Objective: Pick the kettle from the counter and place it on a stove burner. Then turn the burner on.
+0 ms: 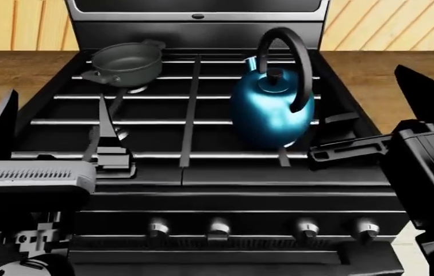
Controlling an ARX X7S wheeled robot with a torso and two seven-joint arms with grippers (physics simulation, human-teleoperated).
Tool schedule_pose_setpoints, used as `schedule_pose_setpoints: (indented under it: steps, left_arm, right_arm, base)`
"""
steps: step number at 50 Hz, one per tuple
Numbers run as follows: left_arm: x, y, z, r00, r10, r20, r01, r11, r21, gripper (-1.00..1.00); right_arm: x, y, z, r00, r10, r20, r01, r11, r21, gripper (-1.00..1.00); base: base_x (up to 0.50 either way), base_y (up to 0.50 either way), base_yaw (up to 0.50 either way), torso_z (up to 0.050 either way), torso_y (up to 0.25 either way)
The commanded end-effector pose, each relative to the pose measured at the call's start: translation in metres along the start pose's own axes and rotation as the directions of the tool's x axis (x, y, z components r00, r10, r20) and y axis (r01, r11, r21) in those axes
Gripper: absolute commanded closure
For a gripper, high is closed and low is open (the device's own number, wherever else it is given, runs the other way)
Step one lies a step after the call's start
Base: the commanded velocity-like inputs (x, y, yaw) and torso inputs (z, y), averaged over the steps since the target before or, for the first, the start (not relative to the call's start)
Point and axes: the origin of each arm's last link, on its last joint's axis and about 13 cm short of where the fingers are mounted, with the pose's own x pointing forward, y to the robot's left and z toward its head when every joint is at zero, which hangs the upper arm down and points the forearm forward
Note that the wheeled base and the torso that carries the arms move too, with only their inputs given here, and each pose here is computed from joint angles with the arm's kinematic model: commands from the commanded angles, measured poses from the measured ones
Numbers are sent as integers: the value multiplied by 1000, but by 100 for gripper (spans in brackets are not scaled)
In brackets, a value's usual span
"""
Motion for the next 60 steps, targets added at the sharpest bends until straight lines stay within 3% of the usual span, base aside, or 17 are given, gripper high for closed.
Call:
schedule_pose_setpoints:
  steps: [1, 11, 33, 41, 60]
  left_arm:
    - [0, -1, -1, 1000, -2, -3, 2, 1000, 0, -100]
    - [0, 0, -2, 1000, 6, 0, -6, 1000, -7, -100]
    - [-1, 0, 8, 996, 57, 65, -62, 995, 82, -100]
    - [-2, 1, 17, 990, 65, 123, -67, 998, 18, -100]
    - [-4, -3, 25, 977, 101, 189, -97, 995, -30, -100]
  right_arm:
    - [-9, 1, -8, 1000, -24, 16, 24, 1000, 19, -100]
    - [-8, 2, -15, 999, -34, 32, 33, 999, 24, -100]
    - [-38, 0, -55, 983, -146, 108, 143, 989, 31, -100]
    - [-44, 2, -68, 977, -190, 101, 190, 982, 1, -100]
    - [-55, -2, -81, 975, -210, 73, 211, 978, 4, -100]
  base:
    - [-500, 0, 0, 0, 0]
    - [-500, 0, 0, 0, 0]
    - [0, 0, 0, -4, 0]
    - [0, 0, 0, -50, 0]
    - [0, 0, 0, -50, 0]
